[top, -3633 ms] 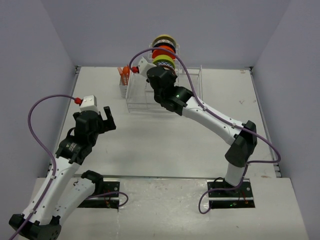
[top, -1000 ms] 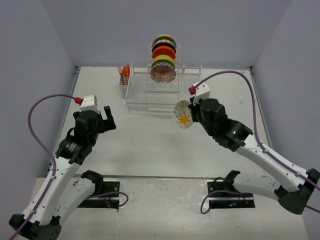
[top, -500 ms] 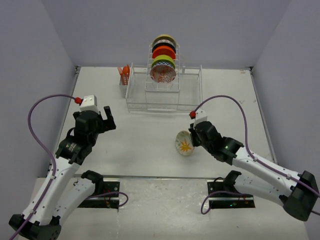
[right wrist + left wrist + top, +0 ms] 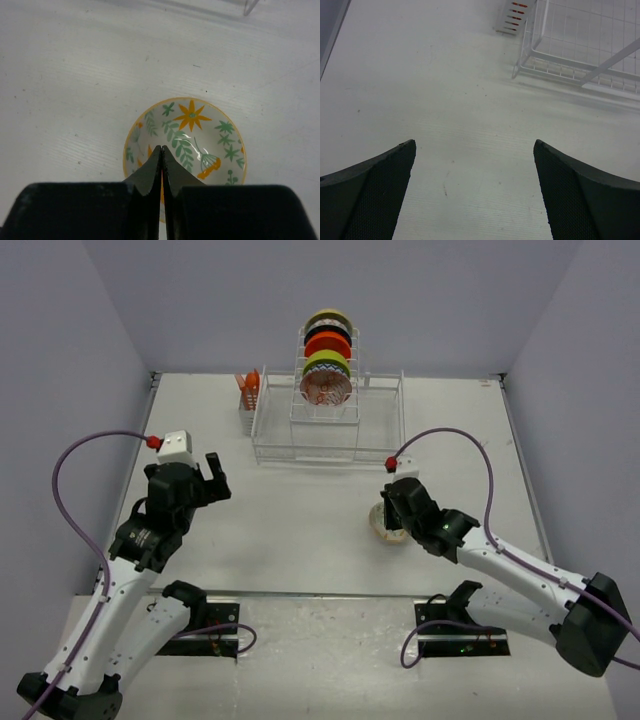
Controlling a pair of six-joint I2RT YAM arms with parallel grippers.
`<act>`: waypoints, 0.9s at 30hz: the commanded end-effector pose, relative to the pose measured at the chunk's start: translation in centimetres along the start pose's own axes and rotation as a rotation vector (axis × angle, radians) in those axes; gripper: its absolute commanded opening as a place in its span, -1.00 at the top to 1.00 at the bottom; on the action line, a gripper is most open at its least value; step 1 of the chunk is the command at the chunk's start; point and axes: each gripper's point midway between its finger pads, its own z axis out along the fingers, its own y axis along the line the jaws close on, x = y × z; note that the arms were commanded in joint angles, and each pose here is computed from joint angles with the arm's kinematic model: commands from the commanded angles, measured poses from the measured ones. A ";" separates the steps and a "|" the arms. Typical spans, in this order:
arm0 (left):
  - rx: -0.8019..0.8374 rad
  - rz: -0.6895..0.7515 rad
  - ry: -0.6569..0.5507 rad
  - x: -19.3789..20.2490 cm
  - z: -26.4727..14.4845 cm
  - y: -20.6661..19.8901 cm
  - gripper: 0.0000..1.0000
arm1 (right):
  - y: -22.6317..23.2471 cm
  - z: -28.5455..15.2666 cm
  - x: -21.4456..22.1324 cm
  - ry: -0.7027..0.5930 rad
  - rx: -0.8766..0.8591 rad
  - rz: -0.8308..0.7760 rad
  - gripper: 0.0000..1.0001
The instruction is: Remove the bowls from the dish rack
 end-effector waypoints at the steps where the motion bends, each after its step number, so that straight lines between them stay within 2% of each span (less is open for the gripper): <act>1: 0.011 -0.003 -0.038 -0.8 -0.1 -0.2 -1.00 | 0.6 -0.8 -2.5 -0.050 -0.005 0.069 1.00; 8: 0.014 -0.005 -0.042 -0.9 -0.2 -0.3 -1.00 | 1.8 -1.6 -4.1 -0.056 -0.055 0.082 1.00; 10: 0.017 -0.003 -0.041 -0.9 -0.1 -0.3 -1.00 | 2.7 -2.6 -6.4 -0.099 -0.093 0.076 1.00; 11: 0.017 -0.003 -0.039 -0.9 -0.1 -0.3 -1.00 | 2.9 -3.0 -7.3 -0.115 -0.103 0.051 0.92; 12: 0.016 -0.002 -0.037 -0.8 -0.1 -0.3 -1.00 | 3.4 -3.9 -9.4 -0.153 -0.118 0.048 0.80; 13: 0.016 -0.002 -0.037 -0.8 -0.1 -0.3 -1.00 | 3.3 -4.3 -10.5 -0.177 -0.106 0.036 0.56; 14: 0.016 -0.002 -0.037 -0.8 -0.1 -0.3 -1.00 | 3.2 -4.2 -11.2 -0.182 -0.089 -0.002 -0.16; 15: 0.014 -0.002 -0.037 -0.8 -0.1 -0.3 -1.00 | 3.3 -5.2 -13.2 -0.213 -0.081 -0.011 -0.44; 16: 0.013 -0.003 -0.038 -0.8 -0.1 -0.3 -1.00 | 2.9 -5.3 -14.2 -0.226 -0.049 -0.050 -0.63; 17: 0.014 -0.004 -0.040 -0.9 -0.1 -0.3 -1.00 | 2.9 -4.6 -14.4 -0.203 -0.022 -0.083 -0.69; 20: 0.011 -0.007 -0.047 -1.0 -0.3 -0.2 -1.00 | 3.3 -5.3 -19.1 -0.270 0.020 -0.145 -0.79; 22: 0.008 -0.008 -0.047 -1.0 -0.3 -0.1 -1.00 | 3.1 -5.1 -20.9 -0.285 0.063 -0.206 -0.80; 23: 0.008 -0.008 -0.047 -1.0 -0.3 -0.1 -1.00 | 3.1 -5.9 -23.1 -0.329 0.090 -0.215 -0.80; 24: 0.008 -0.008 -0.047 -1.0 -0.3 -0.1 -1.00 | 3.3 -4.6 -23.5 -0.312 0.119 -0.252 -0.79; 25: 0.007 -0.007 -0.044 -0.9 -0.2 -0.1 -1.00 | 3.1 -4.5 -24.6 -0.319 0.153 -0.325 -0.78; 26: 0.008 -0.006 -0.043 -0.9 -0.2 -0.2 -1.00 | 2.7 -5.0 -26.7 -0.364 0.211 -0.333 -0.77; 27: 0.008 -0.007 -0.044 -0.9 -0.2 -0.1 -1.00 | 2.6 -3.6 -27.1 -0.341 0.255 -0.419 -0.75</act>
